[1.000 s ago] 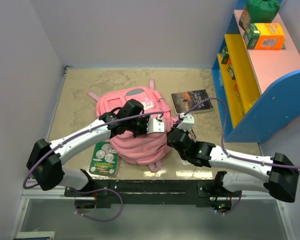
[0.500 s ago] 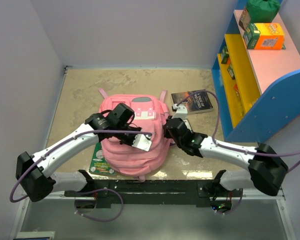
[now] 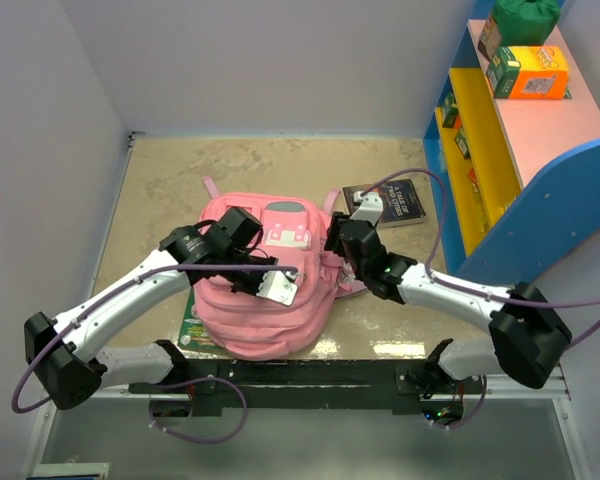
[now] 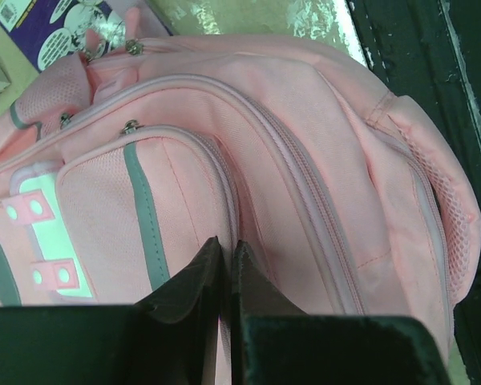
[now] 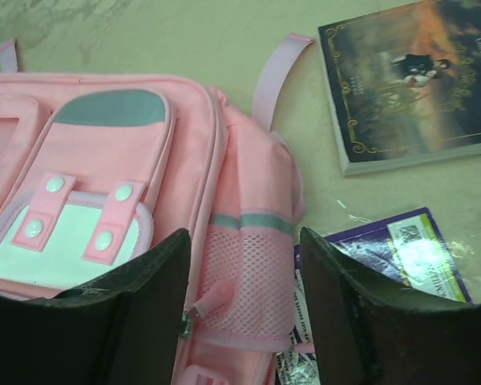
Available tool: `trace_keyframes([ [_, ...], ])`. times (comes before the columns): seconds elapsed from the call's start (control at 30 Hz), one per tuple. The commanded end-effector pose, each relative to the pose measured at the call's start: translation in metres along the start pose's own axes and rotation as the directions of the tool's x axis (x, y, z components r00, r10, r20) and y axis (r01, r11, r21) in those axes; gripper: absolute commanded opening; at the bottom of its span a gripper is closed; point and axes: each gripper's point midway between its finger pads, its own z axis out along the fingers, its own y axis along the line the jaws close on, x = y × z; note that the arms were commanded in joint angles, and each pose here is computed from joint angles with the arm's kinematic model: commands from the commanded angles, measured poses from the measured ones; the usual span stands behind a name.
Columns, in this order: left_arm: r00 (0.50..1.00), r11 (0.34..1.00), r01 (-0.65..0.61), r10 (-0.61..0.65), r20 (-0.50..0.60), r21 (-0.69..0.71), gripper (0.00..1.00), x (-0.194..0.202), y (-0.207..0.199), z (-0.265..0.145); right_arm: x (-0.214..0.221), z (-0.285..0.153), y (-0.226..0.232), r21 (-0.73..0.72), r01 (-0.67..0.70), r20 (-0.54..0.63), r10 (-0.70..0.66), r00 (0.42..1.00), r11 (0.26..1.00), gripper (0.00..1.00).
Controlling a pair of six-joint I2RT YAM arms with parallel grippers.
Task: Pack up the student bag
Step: Zip the student bag at the center of the board.
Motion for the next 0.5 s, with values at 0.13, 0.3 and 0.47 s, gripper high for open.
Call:
trace_keyframes([
  [0.13,0.999,0.974,-0.026,0.032,0.025,-0.226,0.00,-0.034,0.042,-0.054,0.014,-0.019,-0.020,0.012,0.069,-0.067,-0.068,0.995,0.998,0.62],
  [0.3,0.999,0.953,0.005,-0.017,-0.037,-0.302,0.00,-0.011,0.057,-0.063,0.035,-0.046,-0.023,-0.131,0.012,-0.077,-0.022,0.997,0.991,0.57],
  [0.47,0.996,0.942,0.017,-0.044,-0.075,-0.335,0.00,0.006,0.065,-0.069,0.041,-0.060,-0.014,-0.245,0.039,-0.088,-0.062,0.994,0.969,0.49],
])
